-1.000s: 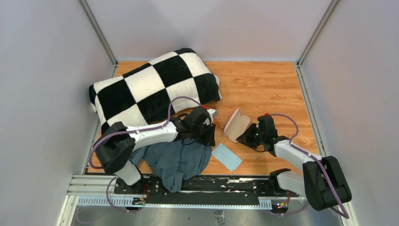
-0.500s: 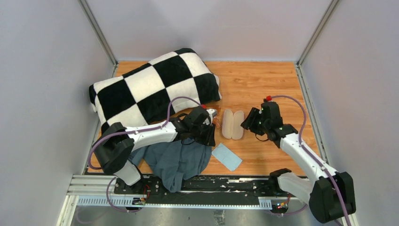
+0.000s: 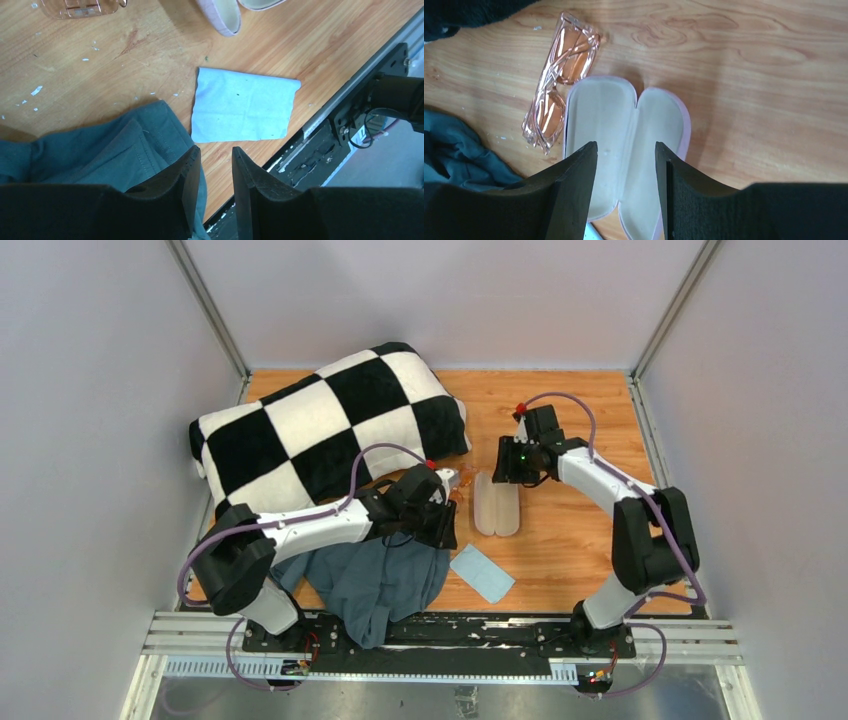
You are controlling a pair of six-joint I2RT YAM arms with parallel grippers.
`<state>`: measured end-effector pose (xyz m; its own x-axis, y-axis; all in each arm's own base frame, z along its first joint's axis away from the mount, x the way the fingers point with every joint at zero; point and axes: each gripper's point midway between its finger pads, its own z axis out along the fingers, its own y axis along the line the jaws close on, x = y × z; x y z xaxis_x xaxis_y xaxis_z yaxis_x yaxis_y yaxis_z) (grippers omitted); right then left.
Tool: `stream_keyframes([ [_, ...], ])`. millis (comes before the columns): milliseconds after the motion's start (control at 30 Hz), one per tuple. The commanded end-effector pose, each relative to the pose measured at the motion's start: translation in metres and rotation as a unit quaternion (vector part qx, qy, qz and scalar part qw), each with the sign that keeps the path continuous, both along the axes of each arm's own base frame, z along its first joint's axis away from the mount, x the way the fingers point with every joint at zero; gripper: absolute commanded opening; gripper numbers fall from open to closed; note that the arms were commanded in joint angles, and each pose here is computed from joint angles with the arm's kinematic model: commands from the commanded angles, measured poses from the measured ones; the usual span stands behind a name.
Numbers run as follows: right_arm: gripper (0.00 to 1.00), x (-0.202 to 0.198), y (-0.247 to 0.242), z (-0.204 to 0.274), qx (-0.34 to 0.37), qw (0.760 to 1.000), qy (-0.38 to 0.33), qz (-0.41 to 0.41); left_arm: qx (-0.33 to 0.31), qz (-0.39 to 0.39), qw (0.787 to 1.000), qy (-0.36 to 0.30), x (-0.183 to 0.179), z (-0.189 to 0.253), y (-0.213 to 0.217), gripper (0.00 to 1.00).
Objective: Organize the sunglasses
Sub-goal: Pick up the glasses cleaning cloth from the center of the board.
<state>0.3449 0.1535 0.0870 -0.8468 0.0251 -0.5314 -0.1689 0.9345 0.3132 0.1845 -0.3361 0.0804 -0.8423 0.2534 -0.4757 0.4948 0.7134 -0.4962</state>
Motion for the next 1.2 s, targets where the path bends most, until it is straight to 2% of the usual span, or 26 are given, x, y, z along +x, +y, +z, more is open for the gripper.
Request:
stream_keyframes([
  [0,0.52,0.008,0.011,-0.008,0.001,0.999,0.022,0.034,-0.006,0.005,1.0,-0.015,0.001,0.013,0.005,0.36],
  [300,0.52,-0.012,-0.035,-0.039,-0.059,0.996,0.061,-0.041,-0.01,0.002,1.0,-0.014,0.0,0.012,0.004,0.36],
  [667,0.5,-0.068,-0.04,-0.056,-0.033,0.994,0.083,-0.057,-0.01,-0.005,1.0,-0.007,0.0,0.005,-0.001,0.36],
  [1033,0.48,-0.072,-0.032,-0.078,-0.035,0.992,0.095,-0.074,-0.01,-0.007,1.0,-0.002,0.002,0.002,-0.006,0.36],
  [1167,0.48,-0.066,-0.024,-0.071,-0.015,0.993,0.089,-0.075,-0.007,-0.003,1.0,-0.002,0.002,0.002,-0.003,0.36],
])
